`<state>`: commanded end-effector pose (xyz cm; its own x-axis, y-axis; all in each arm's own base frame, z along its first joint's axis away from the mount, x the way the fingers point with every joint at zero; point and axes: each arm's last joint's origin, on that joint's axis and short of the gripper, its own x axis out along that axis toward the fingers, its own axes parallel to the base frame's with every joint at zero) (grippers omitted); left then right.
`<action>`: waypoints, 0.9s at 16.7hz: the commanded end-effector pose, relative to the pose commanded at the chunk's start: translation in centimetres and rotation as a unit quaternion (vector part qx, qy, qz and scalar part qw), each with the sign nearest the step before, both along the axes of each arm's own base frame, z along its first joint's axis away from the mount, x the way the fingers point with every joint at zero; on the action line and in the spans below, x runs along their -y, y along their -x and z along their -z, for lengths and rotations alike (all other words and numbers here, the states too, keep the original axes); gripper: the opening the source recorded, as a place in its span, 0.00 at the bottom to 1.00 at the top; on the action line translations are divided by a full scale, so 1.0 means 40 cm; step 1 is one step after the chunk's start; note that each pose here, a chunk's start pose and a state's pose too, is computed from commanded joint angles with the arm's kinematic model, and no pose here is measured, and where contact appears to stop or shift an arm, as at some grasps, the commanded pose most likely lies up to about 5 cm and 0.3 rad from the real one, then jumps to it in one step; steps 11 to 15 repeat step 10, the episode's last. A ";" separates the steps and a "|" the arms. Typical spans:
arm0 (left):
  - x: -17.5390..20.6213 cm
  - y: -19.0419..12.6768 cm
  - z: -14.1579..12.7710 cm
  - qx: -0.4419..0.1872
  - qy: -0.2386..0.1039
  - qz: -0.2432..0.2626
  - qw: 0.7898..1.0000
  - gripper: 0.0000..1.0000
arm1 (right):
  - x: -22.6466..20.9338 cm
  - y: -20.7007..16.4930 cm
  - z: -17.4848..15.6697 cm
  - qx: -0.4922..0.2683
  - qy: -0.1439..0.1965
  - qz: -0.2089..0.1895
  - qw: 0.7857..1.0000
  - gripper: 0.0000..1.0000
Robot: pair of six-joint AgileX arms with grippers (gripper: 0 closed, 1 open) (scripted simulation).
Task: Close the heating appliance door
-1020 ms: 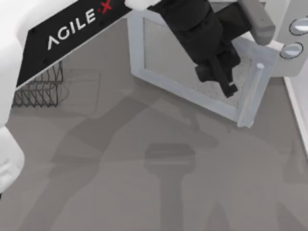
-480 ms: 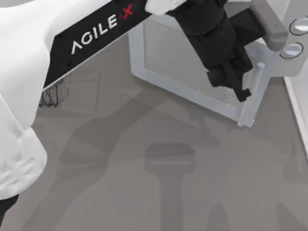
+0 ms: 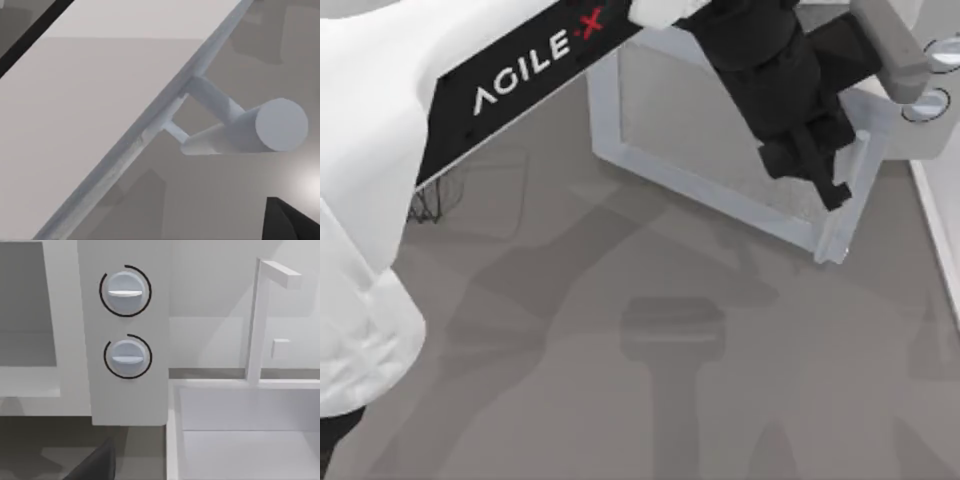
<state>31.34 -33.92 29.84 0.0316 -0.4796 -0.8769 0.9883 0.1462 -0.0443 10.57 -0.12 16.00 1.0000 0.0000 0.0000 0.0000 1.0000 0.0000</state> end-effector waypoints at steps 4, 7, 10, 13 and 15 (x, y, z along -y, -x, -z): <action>0.042 0.011 0.050 -0.033 -0.023 0.014 0.999 0.00 | 0.000 0.000 0.000 0.000 0.000 0.000 1.000 1.00; 0.045 -0.003 0.036 -0.018 -0.016 0.001 1.000 0.00 | 0.000 0.000 0.000 0.000 0.000 0.000 1.000 1.00; 0.034 -0.010 -0.012 0.013 0.008 -0.010 1.000 0.00 | 0.000 0.000 0.000 0.000 0.000 0.000 1.000 1.00; 0.034 -0.010 -0.012 0.013 0.008 -0.010 1.000 0.00 | 0.000 0.000 0.000 0.000 0.000 0.000 1.000 1.00; 0.034 -0.010 -0.012 0.013 0.008 -0.010 1.000 0.00 | 0.000 0.000 0.000 0.000 0.000 0.000 1.000 1.00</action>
